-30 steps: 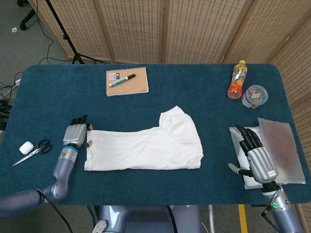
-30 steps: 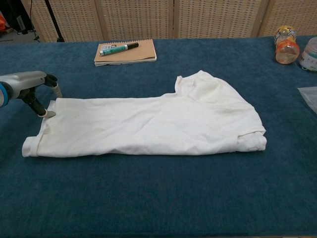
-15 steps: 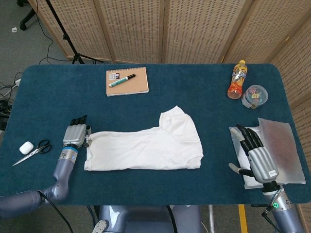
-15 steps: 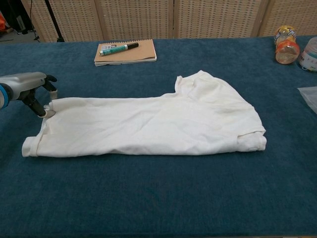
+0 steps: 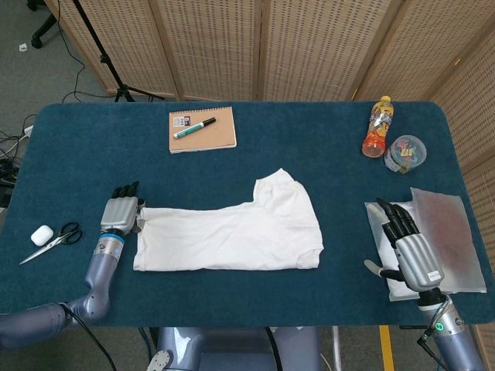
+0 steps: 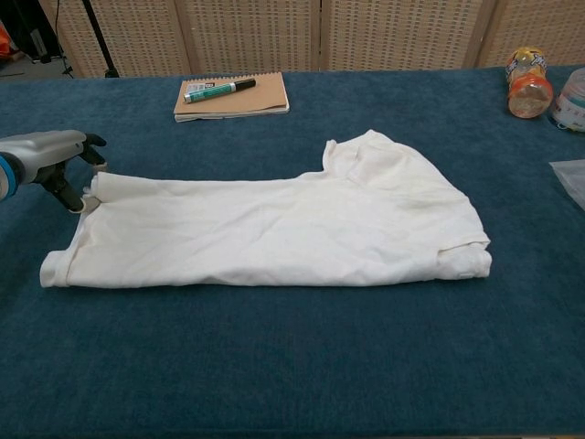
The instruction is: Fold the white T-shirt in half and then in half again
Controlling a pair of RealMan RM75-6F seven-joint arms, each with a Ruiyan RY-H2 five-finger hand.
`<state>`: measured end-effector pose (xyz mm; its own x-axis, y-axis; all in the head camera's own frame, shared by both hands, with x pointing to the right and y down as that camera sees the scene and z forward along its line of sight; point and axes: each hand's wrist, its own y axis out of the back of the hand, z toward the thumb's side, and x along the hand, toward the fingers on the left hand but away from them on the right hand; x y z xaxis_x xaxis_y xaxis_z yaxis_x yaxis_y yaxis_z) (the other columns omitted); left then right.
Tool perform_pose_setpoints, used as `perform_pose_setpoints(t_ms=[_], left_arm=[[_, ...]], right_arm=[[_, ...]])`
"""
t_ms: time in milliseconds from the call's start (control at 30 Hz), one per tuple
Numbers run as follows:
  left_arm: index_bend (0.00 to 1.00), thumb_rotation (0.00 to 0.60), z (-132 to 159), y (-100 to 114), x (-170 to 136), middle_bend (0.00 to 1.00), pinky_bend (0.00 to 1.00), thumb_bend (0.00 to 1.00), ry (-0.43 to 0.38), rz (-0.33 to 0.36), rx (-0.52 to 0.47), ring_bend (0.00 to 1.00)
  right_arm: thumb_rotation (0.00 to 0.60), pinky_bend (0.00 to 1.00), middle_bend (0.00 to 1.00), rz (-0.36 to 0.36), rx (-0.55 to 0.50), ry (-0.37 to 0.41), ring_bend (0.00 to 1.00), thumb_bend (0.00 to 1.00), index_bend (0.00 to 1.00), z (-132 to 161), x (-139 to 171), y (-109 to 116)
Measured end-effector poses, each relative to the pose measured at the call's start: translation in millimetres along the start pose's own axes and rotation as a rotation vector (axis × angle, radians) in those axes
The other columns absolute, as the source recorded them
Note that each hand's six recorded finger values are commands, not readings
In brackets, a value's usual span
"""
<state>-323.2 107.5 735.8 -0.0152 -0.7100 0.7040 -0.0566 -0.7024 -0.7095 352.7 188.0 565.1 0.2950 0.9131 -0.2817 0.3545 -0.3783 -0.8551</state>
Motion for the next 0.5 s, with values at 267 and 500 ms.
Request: perform_pose_setpoints(t_ms=[267,500], left_arm=[[0.72,0.6,-13.8,12.1,-2.4,0.0,0.0,0.59,0.013,0.025,0.018,0.0],[0.72,0.6,-34.3,27.3,-5.7,0.0,0.0,0.59,0.03,0.04,0.033,0.0]], right_arm=[[0.6,0.05,0.0,0.004,0.001,0.001,0.0,0.0,0.0,0.2,-0.2,-0.9],[0.6,0.05,0.0,0.009,0.003,0.004,0.0,0.0,0.0,1.5,0.0,-2.6]])
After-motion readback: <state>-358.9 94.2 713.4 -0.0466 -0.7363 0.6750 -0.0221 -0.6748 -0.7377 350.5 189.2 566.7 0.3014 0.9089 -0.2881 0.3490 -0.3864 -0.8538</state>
